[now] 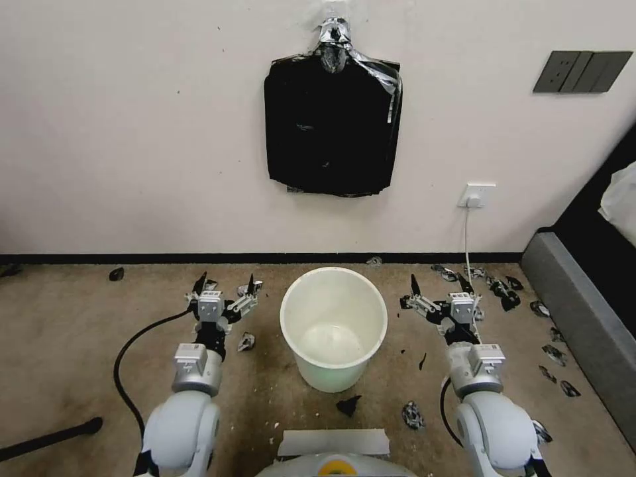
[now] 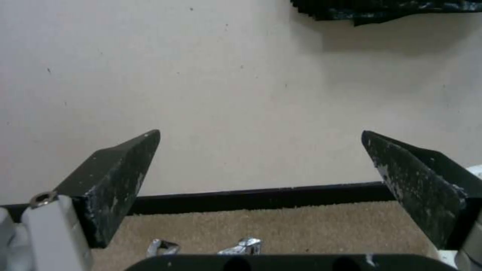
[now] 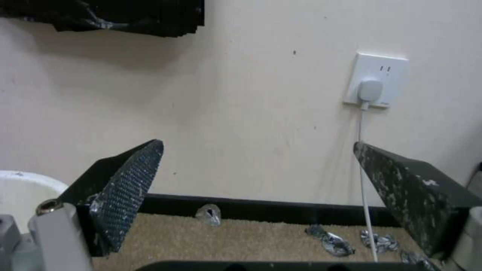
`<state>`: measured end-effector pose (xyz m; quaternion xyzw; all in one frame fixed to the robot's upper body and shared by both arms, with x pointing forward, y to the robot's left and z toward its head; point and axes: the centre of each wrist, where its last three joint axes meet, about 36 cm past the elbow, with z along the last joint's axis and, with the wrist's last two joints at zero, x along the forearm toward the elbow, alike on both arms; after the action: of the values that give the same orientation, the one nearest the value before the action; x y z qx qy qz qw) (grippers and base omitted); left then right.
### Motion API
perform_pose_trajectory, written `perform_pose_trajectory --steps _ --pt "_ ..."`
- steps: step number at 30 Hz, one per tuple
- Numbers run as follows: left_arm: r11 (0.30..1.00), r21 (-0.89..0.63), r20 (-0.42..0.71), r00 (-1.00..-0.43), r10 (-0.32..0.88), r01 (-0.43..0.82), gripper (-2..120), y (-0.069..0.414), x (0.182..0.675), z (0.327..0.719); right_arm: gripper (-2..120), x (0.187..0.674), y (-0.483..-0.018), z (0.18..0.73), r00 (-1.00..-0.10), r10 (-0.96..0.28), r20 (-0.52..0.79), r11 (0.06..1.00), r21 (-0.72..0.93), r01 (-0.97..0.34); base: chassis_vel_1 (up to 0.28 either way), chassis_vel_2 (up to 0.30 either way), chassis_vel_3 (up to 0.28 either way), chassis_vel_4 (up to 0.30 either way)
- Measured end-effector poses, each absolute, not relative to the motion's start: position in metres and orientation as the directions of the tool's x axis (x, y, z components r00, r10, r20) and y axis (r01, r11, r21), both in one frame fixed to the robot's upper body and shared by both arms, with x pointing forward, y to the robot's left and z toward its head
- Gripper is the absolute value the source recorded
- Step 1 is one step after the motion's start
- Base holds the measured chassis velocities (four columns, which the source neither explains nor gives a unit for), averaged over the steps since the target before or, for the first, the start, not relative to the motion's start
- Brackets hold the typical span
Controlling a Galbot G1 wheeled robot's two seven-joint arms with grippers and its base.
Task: Place a trash bag onto the trash bin.
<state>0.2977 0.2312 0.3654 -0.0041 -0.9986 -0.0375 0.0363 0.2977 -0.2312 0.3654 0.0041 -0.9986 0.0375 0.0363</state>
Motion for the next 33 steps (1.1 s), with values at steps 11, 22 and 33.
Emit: perform_pose_trajectory --steps 11,22,33 --pt "0.997 0.075 0.073 -0.997 0.006 0.011 100 0.2312 0.2977 0.3654 100 0.2977 -0.2312 0.3654 -0.997 -0.005 0.073 0.997 -0.075 -0.011 0.0 0.0 0.0 0.0" --pt "0.997 0.075 0.073 -0.997 0.006 0.011 100 0.2312 0.2977 0.3654 100 0.2977 -0.2312 0.3654 -0.997 -0.005 0.073 0.997 -0.075 -0.011 0.0 0.0 0.0 0.0" --pt "0.997 0.075 0.073 -0.997 0.006 0.011 100 0.2312 0.2977 0.3654 100 0.2977 -0.2312 0.3654 -0.997 -0.005 0.073 0.997 -0.075 -0.011 0.0 0.0 0.0 0.0"
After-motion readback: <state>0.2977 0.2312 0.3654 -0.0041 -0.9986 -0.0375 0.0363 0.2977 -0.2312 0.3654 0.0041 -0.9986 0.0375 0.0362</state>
